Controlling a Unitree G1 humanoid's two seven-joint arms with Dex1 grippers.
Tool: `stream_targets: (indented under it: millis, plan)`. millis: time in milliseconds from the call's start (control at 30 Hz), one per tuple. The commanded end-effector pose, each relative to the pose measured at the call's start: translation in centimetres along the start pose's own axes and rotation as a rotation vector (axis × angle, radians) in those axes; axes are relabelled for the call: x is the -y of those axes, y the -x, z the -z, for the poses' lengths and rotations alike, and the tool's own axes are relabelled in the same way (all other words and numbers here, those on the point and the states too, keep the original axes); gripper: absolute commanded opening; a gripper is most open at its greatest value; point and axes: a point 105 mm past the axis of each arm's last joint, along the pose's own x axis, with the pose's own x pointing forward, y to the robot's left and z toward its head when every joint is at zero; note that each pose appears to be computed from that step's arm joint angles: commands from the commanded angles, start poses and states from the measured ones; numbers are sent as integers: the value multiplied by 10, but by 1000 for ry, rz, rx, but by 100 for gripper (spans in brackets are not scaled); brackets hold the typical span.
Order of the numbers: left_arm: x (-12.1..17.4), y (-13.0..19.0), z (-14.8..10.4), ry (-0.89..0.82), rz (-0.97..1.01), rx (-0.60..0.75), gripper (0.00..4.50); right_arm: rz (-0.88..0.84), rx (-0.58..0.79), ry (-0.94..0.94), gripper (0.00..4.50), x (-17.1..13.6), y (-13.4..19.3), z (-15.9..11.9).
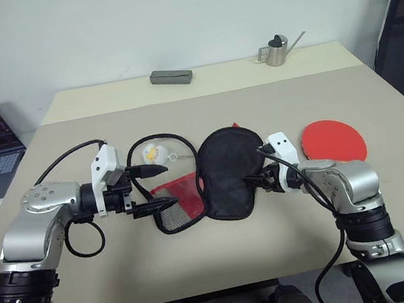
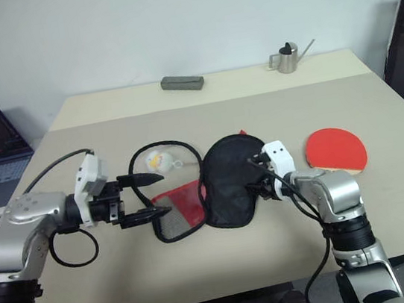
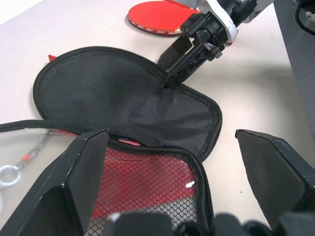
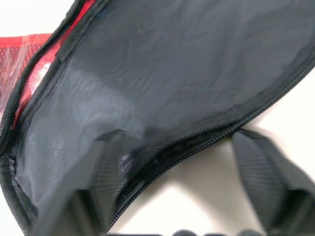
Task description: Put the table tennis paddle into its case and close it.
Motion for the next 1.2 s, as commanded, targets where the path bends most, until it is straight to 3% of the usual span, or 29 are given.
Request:
stream_targets:
  millis: [33, 200, 267, 867, 1200]
  plan:
    - [-1, 3, -8, -43, -12, 10, 450, -15, 27, 23, 221, -4, -3, -9]
    - [0, 4, -7, -42, -15, 8, 450, 14, 22, 47, 49, 6, -3, -10]
    - [0, 4, -6, -41, -15, 8, 450, 20, 19, 57, 4, 10, -3, -10]
    - [1, 4, -6, -43, -9, 2, 450, 96, 14, 222, 4, 55, 3, -33]
    - [1, 3, -6, -45, -8, 2, 450, 108, 29, 301, 4, 63, 0, -47]
